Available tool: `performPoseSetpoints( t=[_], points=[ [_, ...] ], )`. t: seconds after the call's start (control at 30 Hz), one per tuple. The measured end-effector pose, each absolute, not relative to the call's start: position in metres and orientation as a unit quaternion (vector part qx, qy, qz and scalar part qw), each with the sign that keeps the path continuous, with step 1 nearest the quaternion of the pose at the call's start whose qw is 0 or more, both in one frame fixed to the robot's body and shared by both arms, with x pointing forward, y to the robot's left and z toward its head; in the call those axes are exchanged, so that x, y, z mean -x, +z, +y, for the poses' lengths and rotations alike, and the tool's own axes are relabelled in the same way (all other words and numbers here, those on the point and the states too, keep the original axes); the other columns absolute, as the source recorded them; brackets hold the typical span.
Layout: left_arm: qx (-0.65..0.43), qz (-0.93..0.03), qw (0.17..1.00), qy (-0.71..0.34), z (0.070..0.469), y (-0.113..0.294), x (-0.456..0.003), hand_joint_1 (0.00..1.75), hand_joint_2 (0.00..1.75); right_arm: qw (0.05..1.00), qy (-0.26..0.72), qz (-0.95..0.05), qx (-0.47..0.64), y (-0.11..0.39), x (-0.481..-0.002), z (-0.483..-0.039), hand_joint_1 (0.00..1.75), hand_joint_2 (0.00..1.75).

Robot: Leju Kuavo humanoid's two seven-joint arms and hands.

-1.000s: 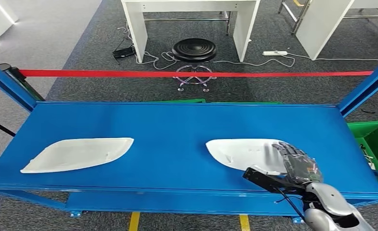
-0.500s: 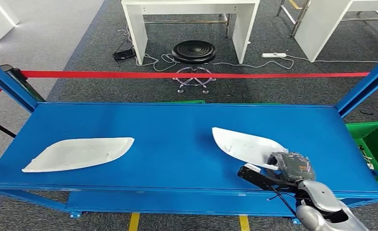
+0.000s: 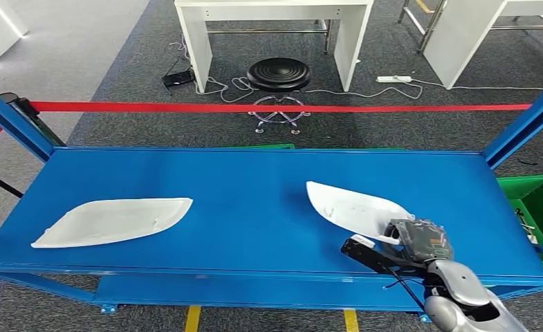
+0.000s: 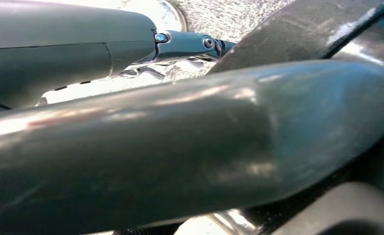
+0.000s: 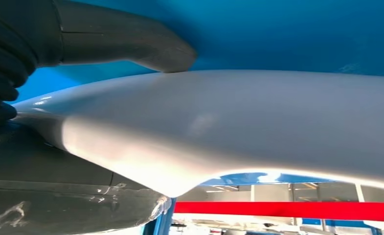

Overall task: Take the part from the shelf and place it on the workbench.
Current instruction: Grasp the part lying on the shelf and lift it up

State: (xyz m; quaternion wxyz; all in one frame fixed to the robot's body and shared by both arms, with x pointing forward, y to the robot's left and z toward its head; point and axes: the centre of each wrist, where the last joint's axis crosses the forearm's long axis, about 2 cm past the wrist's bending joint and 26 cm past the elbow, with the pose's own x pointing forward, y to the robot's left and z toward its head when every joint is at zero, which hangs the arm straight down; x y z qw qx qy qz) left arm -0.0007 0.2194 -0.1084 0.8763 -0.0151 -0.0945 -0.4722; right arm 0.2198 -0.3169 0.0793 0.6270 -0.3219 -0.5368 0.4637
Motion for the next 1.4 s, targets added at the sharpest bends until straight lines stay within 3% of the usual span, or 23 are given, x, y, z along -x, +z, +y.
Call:
performPoseSetpoints(
  t=[0.07, 0.67, 1.0, 1.4],
  points=[
    [0.019, -0.097, 0.878, -0.468, 0.22, -0.109, 0.001, 0.0, 1.75, 0.626, 0.462, -0.54, 0.322, 0.08, -0.217, -0.316, 1.75, 1.75],
    [-0.012, -0.118, 0.891, -0.439, 0.226, -0.109, -0.001, 0.0, 1.75, 0.571, 0.457, -0.593, 0.338, 0.104, -0.185, -0.305, 1.75, 1.75],
    [-0.044, -0.086, 0.904, -0.417, 0.212, -0.107, -0.002, 0.0, 1.75, 0.44, 0.467, -0.653, 0.401, 0.146, -0.176, -0.32, 1.75, 1.75],
    [-0.044, -0.086, 0.904, -0.417, 0.212, -0.107, -0.003, 0.0, 1.75, 0.41, 0.469, -0.658, 0.423, 0.152, -0.169, -0.324, 1.75, 1.75]
  ],
)
